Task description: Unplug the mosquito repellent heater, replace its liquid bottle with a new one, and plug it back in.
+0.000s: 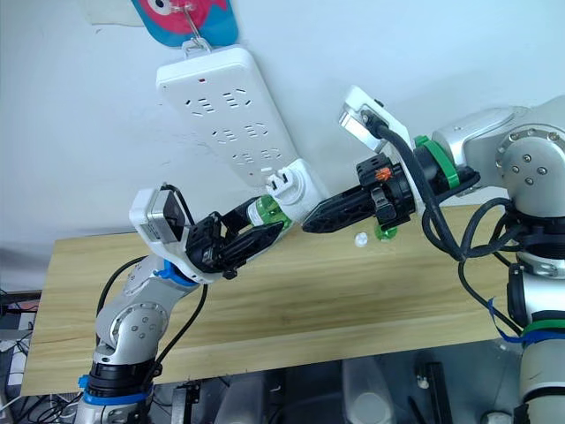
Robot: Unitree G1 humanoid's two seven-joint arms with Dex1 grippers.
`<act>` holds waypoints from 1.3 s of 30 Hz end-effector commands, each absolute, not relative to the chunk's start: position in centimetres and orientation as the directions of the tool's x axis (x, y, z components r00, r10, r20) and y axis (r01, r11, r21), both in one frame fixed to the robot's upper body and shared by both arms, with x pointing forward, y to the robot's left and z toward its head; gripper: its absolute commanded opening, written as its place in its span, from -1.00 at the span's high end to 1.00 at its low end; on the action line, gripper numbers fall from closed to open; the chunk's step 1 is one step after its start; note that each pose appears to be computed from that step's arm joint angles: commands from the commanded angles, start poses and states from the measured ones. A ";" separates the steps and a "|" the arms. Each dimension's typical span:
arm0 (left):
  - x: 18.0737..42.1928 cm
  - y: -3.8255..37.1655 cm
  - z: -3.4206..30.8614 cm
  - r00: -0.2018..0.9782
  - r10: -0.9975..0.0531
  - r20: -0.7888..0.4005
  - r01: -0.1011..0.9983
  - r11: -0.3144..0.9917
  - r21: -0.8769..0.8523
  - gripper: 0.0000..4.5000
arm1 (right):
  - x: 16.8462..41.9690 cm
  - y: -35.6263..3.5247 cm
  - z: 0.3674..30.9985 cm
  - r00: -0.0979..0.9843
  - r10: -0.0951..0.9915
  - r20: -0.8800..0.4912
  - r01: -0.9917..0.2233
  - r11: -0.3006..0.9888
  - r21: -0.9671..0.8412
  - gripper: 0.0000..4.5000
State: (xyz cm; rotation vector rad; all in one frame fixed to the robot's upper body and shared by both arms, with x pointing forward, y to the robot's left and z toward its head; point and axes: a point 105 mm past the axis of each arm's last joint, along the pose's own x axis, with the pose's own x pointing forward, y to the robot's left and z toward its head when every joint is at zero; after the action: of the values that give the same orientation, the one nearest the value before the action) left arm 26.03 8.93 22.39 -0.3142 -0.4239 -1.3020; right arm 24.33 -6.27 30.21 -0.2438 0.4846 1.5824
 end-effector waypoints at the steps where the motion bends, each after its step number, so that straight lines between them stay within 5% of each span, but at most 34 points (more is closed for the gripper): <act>1: 25.3 8.4 22.9 0.157 -0.860 0.486 0.978 0.205 0.047 -0.03 | 23.5 -6.2 31.9 -0.092 0.908 -0.409 -0.992 -0.049 0.113 0.98; 39: 23.9 7.2 23.7 0.082 -0.862 0.500 0.993 0.112 0.031 -0.03 | 26.7 -3.7 33.6 0.042 0.942 -0.333 -0.999 0.042 -0.008 0.98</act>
State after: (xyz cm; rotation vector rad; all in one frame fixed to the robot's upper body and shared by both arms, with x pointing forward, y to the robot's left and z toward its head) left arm 25.56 7.56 21.89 -0.3689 -0.3608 -1.3653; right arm 26.88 -3.72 32.85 -0.2394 0.3116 1.5198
